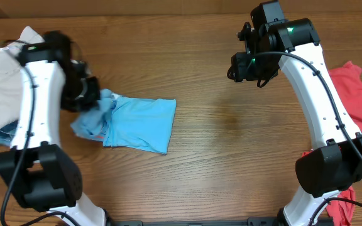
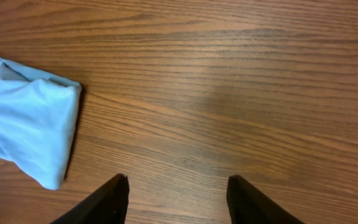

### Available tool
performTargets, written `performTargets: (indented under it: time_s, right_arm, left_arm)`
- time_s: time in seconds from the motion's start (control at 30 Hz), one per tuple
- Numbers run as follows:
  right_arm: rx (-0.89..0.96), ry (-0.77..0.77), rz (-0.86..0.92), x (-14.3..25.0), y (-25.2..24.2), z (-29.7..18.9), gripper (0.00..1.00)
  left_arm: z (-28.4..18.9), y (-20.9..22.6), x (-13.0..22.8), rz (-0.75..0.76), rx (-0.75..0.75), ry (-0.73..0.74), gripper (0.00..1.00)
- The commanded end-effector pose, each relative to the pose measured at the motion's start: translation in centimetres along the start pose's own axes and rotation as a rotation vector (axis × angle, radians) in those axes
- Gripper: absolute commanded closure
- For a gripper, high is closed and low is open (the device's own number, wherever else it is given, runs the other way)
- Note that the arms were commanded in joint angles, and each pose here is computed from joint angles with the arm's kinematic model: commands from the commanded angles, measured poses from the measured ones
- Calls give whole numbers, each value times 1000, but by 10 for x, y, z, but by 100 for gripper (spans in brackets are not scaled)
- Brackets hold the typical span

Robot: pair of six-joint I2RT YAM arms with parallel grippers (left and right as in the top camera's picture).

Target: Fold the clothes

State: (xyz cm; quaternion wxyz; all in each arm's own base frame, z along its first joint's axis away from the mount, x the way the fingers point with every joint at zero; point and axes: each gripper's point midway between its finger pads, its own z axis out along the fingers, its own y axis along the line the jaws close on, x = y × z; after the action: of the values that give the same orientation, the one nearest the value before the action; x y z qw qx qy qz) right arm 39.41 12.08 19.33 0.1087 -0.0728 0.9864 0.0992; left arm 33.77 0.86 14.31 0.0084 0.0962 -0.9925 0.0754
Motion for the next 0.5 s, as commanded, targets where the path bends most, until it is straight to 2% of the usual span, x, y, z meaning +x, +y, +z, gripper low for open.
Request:
performTargets:
  time_s: [0.0, 0.3, 0.47]
  right_arm:
    - [7, -4, 1, -1, 0, -1, 45]
    - [9, 11, 4, 3, -1, -1, 45]
    - [9, 14, 4, 4, -1, -1, 45]
  left_arm:
    - [3, -37, 7, 72, 19, 12, 89]
    - [36, -99, 29, 200, -34, 25, 86]
    - [49, -129, 31, 237, -4, -8, 89]
